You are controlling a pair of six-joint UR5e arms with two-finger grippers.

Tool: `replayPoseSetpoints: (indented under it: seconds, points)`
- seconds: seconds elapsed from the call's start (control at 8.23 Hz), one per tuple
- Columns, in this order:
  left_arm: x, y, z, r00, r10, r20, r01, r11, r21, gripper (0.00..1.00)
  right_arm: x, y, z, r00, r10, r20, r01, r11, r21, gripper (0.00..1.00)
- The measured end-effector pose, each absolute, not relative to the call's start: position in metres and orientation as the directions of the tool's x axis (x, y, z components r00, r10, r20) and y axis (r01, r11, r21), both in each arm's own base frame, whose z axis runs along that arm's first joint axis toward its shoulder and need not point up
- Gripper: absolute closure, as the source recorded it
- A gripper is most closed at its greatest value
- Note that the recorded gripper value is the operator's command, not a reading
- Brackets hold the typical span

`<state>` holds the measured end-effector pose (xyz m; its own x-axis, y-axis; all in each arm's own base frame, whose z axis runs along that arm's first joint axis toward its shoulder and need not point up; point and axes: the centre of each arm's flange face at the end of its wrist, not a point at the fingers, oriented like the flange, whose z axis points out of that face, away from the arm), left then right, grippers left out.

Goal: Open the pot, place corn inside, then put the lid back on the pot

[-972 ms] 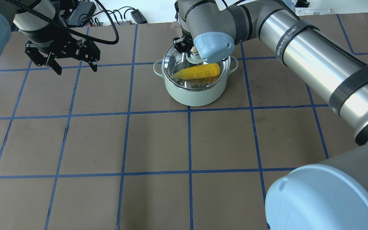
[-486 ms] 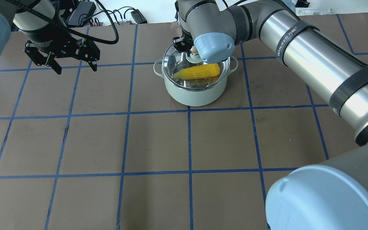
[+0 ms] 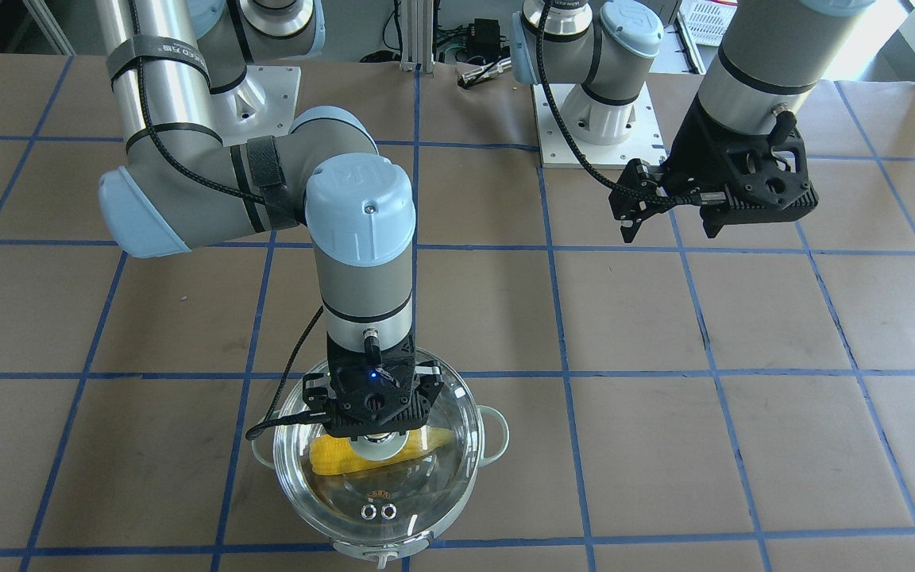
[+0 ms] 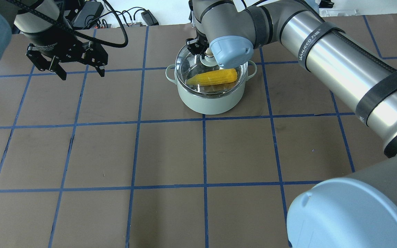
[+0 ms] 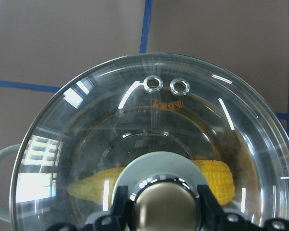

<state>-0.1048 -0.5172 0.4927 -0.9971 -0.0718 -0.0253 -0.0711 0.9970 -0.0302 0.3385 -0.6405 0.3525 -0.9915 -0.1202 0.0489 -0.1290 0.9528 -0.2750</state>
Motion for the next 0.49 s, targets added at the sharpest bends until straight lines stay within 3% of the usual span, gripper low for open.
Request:
replayPoseSetpoints:
  seconds: [0.49]
  points:
    - [-0.1048, -0.5172, 0.4928, -0.997, -0.068, -0.025, -0.067, 0.997, -0.03, 0.0, 0.3372, -0.6378, 0.3486, -0.993, -0.107, 0.043, -0.115, 0.954, -0.277, 0.81]
